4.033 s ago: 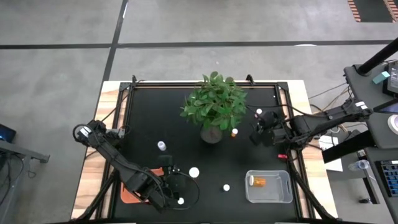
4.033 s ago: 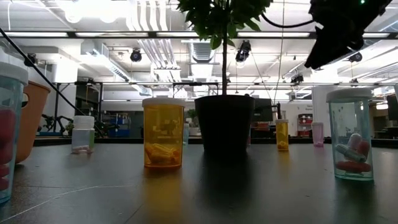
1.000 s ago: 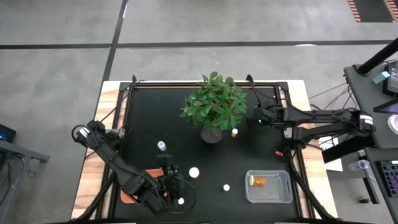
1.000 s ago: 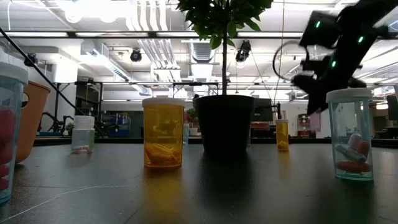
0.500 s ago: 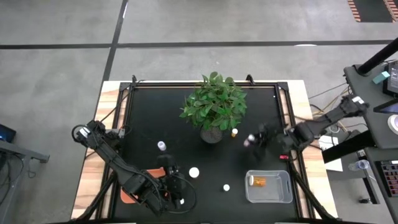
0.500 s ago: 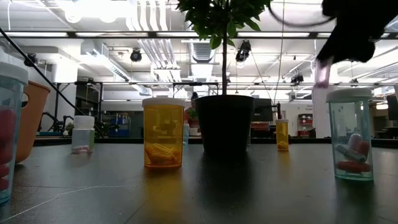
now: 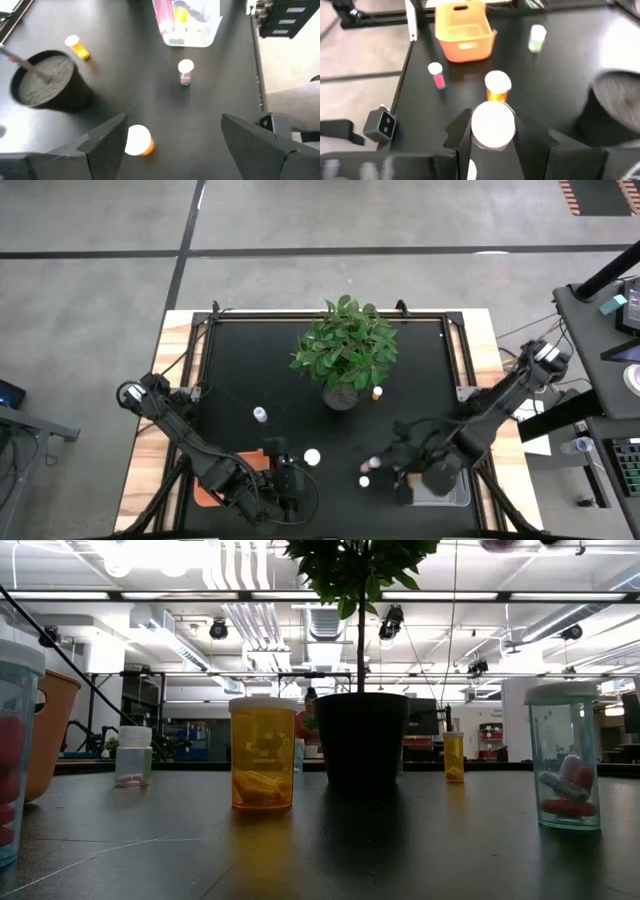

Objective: Pick and place medicine bottles into bin by pill shape (circle, oval)
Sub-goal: Put the pink tablet bottle into the orange bin

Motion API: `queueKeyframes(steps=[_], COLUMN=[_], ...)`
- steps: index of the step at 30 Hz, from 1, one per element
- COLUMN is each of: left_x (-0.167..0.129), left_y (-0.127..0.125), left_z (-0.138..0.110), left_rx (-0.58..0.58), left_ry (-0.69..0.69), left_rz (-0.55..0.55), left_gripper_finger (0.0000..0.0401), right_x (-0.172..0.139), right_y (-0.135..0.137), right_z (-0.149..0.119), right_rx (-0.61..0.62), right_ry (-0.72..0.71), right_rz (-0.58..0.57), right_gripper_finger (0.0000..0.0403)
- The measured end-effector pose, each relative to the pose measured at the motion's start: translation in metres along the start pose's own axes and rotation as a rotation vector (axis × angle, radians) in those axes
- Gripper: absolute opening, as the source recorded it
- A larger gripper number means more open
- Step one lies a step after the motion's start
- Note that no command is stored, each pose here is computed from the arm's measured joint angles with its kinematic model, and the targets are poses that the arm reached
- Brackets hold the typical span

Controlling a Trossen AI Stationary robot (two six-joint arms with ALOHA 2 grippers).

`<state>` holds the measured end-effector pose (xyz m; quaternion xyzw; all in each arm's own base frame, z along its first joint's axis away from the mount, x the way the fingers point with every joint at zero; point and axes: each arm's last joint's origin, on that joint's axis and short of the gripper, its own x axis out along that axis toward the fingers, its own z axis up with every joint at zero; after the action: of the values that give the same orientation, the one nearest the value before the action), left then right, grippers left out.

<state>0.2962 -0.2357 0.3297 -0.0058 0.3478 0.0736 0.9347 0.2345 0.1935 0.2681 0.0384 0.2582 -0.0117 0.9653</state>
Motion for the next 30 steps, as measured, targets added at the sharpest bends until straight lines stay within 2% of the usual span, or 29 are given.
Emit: queueKeyframes(steps=[7, 16, 20, 23, 30], left_x=[0.02, 0.033, 0.033, 0.033, 0.033], left_y=[-0.005, -0.006, -0.006, -0.006, -0.008], left_z=[-0.018, -0.034, -0.035, -0.037, -0.033], left_rx=[0.021, 0.015, 0.013, 0.011, 0.019], left_ry=[-0.022, -0.036, -0.067, -0.073, -0.12], left_rz=[-0.015, -0.019, -0.042, -0.045, -0.053], left_gripper_finger=[0.0299, 0.0299, 0.0299, 0.0297, 0.0256], right_x=[0.042, 0.091, 0.101, 0.103, 0.102], right_y=[0.03, 0.038, 0.037, 0.037, 0.037], right_z=[0.037, 0.066, 0.07, 0.073, 0.078], right_rx=[-0.188, -0.305, -0.334, -0.33, -0.339], right_ry=[-0.025, -0.022, -0.032, -0.059, -0.091], right_rz=[-0.029, -0.012, -0.024, 0.007, 0.024], right_gripper_finger=[0.0114, 0.0114, 0.0114, 0.0116, 0.0115])
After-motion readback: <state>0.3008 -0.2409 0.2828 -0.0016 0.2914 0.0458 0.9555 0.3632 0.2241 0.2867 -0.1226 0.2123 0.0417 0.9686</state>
